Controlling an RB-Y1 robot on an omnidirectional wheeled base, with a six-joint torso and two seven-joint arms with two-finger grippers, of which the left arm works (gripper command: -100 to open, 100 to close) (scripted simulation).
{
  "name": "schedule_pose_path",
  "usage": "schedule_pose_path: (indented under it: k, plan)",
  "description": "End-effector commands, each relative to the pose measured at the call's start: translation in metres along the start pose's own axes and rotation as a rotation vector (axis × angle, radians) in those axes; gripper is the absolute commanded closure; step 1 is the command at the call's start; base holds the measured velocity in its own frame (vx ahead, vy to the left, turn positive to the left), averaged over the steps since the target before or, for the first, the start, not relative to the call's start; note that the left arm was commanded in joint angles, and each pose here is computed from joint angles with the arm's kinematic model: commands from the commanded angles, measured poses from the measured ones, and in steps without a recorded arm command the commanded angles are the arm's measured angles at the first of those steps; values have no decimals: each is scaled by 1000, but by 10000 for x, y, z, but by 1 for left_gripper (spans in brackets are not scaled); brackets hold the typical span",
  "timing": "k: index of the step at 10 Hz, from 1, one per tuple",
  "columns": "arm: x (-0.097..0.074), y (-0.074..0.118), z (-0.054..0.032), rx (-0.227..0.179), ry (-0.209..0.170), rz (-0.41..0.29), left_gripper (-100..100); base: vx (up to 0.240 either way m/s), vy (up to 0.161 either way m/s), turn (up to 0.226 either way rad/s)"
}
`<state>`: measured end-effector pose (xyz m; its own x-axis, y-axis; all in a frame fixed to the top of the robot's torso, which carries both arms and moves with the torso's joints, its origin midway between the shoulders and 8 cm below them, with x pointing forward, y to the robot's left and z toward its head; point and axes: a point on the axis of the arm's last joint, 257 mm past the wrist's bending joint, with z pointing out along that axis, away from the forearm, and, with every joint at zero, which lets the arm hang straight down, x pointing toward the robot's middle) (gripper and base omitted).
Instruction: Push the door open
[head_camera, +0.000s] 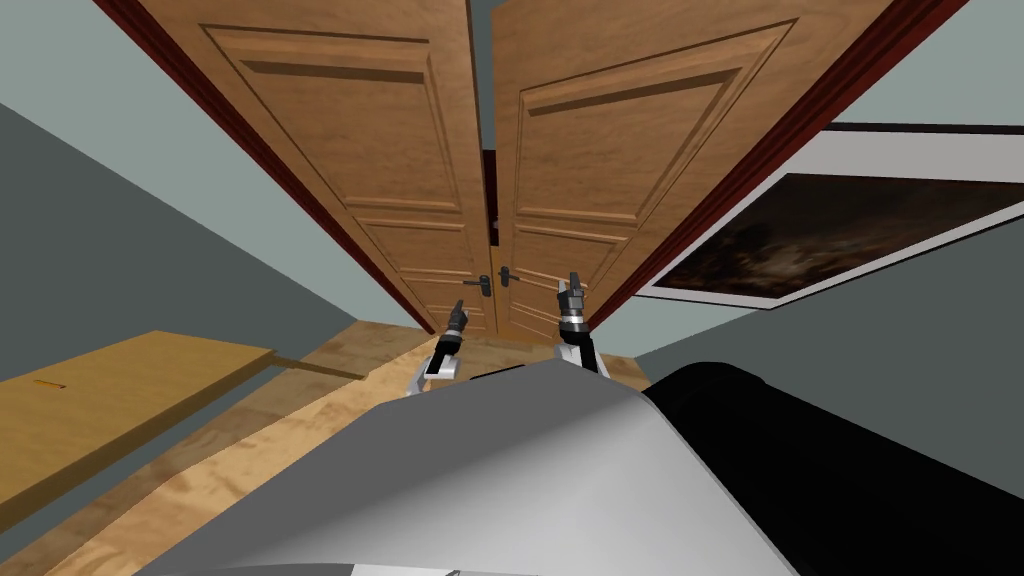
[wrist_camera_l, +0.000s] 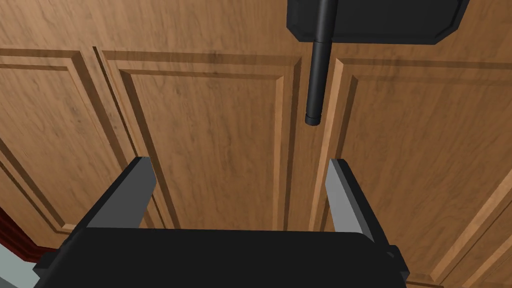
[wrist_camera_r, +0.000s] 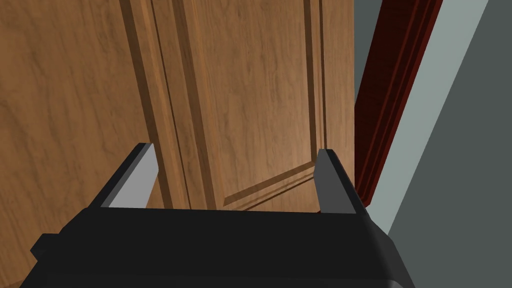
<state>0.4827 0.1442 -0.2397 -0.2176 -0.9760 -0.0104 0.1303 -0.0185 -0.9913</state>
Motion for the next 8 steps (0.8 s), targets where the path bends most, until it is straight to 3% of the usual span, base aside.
schedule_pose_path:
  k: [1, 3, 6, 8]
  plan:
    - [60, 126, 16, -30, 12, -5, -100, 69, 94, -74]
    - [88, 195, 25, -47, 19, -7, -100, 62, 78, -48]
    - [189, 441, 50, -107, 43, -12, -100, 86, 98, -79]
    - [201, 439, 58, -108, 44, -12, -100, 67, 67, -31]
